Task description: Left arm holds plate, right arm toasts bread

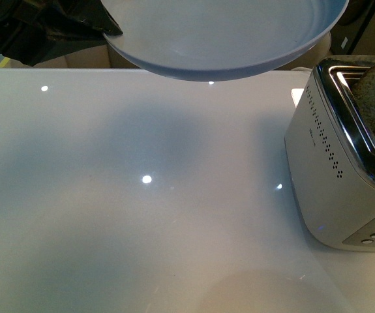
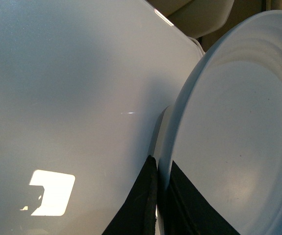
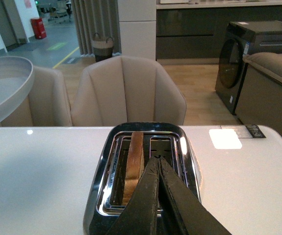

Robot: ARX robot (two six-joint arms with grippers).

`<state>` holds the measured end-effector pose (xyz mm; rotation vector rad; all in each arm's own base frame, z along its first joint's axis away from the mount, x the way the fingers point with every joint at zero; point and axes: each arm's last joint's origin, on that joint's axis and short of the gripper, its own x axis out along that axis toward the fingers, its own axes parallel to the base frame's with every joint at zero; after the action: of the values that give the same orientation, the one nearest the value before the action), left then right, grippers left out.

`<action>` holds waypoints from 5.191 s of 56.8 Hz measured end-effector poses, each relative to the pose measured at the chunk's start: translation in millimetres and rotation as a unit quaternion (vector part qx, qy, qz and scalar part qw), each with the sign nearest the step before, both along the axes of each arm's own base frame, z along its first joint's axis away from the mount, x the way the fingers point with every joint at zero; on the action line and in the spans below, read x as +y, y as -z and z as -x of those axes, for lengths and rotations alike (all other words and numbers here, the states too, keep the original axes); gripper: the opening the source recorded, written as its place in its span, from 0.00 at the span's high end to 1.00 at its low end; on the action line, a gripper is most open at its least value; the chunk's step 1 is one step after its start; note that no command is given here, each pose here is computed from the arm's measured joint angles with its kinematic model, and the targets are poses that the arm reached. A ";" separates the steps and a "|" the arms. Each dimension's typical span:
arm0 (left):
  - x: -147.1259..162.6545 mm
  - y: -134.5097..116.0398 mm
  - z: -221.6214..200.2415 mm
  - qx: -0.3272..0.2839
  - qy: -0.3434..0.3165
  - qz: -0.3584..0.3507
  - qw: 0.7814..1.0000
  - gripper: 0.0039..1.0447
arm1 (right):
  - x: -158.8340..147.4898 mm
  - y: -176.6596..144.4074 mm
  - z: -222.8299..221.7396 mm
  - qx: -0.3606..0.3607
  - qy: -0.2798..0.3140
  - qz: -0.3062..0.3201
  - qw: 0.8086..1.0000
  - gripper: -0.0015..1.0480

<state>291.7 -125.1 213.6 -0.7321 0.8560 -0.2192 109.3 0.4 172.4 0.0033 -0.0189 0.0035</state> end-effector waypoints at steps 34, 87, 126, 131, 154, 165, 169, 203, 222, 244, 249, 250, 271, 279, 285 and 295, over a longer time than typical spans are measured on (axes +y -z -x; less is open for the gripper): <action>0.1 -0.5 0.2 -0.001 0.000 0.000 1.000 0.97 | -0.1 3.1 12.3 0.003 0.001 0.000 1.000 0.63; 0.1 -0.6 0.1 -0.001 -0.003 -0.003 1.000 0.97 | -0.1 3.1 12.3 0.003 0.001 0.000 1.000 0.09; 58.8 -15.5 -29.3 0.017 -0.075 -0.066 0.995 0.97 | -0.1 3.1 12.3 0.003 0.000 0.000 1.000 0.09; 81.0 -11.1 -39.1 0.011 -0.086 -0.072 0.994 0.97 | -0.1 3.1 12.3 0.003 0.000 0.000 1.000 0.09; 184.9 62.9 -62.5 0.004 -0.132 -0.147 0.980 0.97 | -0.1 3.0 12.4 0.002 0.000 0.000 1.000 0.09; 205.8 121.9 -47.3 0.045 -0.128 -0.154 0.979 0.97 | -0.1 3.0 12.4 0.002 0.000 0.000 1.000 0.09; 209.7 136.8 -41.4 0.059 -0.132 -0.153 0.978 0.97 | -0.1 3.0 12.4 0.002 0.000 0.000 1.000 0.09; 229.5 209.3 -11.4 0.102 -0.163 -0.119 0.974 0.97 | -0.1 3.0 12.4 0.002 0.000 0.000 1.000 0.09; 228.2 226.7 -5.2 0.115 -0.160 -0.112 0.974 0.97 | -0.1 3.0 12.4 0.002 0.000 0.000 1.000 0.09; 231.1 240.5 0.9 0.133 -0.162 -0.109 0.972 0.97 | -0.1 3.0 12.4 0.002 0.000 0.000 1.000 0.09; 231.2 241.8 1.1 0.132 -0.162 -0.109 0.972 0.97 | -0.1 3.0 12.4 0.002 0.000 0.000 1.000 0.09; 231.2 241.8 1.1 0.131 -0.162 -0.109 0.972 0.97 | -0.1 3.0 12.4 0.002 0.000 0.000 1.000 0.09; 230.4 243.3 2.9 0.132 -0.161 -0.111 0.972 0.77 | -0.1 3.0 12.4 0.002 0.000 0.000 1.000 0.09; 230.4 243.3 3.0 0.131 -0.160 -0.112 0.972 0.62 | -0.1 3.0 12.4 0.002 0.000 0.000 1.000 0.09; 229.8 243.4 3.5 0.131 -0.160 -0.111 0.972 0.54 | -0.1 3.0 12.4 0.002 0.000 0.000 1.000 0.09; 225.9 226.2 0.8 0.109 -0.159 -0.106 0.976 0.45 | -0.1 3.0 12.4 0.002 0.000 0.000 1.000 0.09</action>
<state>290.9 100.8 -12.6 -0.6888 0.9388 0.2397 96.9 0.3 169.4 0.0029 -0.0139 0.0031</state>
